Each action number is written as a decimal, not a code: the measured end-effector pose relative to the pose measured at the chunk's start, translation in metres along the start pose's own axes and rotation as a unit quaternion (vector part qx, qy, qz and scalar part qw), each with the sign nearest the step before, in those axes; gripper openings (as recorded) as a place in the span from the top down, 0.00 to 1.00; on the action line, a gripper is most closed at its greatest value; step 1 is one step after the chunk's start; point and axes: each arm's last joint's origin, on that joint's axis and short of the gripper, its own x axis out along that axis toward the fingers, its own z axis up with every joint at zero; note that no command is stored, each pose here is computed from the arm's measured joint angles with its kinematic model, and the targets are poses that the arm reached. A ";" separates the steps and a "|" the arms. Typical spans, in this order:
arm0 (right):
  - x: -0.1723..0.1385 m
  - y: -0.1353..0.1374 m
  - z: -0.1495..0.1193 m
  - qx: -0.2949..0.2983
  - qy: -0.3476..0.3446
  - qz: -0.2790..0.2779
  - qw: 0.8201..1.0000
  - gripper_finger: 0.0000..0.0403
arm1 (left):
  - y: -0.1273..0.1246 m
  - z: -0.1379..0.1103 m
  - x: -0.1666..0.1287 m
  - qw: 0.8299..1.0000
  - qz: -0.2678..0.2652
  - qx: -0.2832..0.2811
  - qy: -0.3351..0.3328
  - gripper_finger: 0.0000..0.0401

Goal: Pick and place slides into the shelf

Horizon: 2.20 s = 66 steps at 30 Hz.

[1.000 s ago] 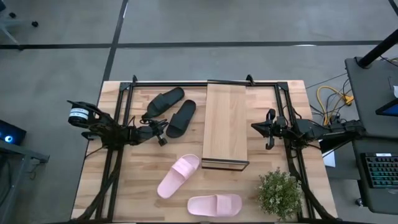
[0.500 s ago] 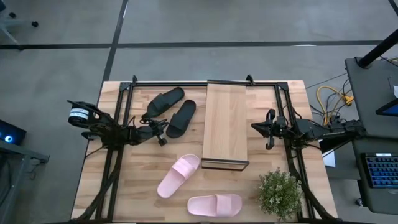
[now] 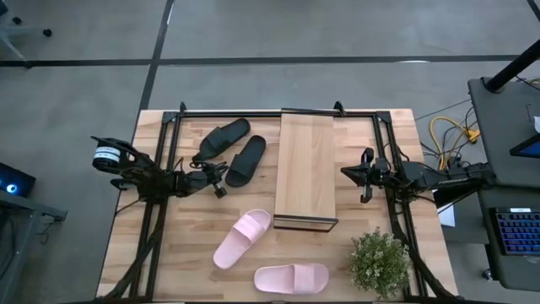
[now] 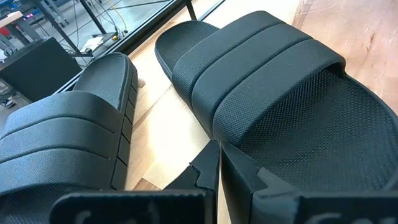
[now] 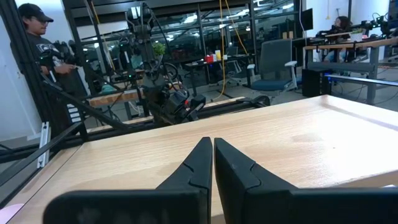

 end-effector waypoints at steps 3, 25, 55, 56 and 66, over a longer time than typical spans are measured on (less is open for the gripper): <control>0.000 0.000 0.000 0.000 0.000 0.000 1.000 0.98 | 0.000 0.000 0.000 1.000 0.000 0.000 0.000 1.00; 0.000 0.000 0.001 0.225 -0.005 0.002 0.974 0.98 | 0.001 0.000 0.000 1.000 0.001 -0.001 0.001 1.00; 0.000 -0.002 0.004 0.477 -0.036 -0.022 0.878 0.98 | -0.002 0.008 0.005 1.000 0.000 -0.010 -0.012 1.00; 0.000 -0.002 0.004 0.475 -0.036 -0.022 0.879 0.98 | -0.002 0.009 0.005 1.000 0.000 -0.010 -0.012 1.00; 0.000 -0.002 0.004 0.468 -0.036 -0.023 0.883 0.98 | -0.002 0.008 0.005 1.000 0.000 -0.010 -0.012 1.00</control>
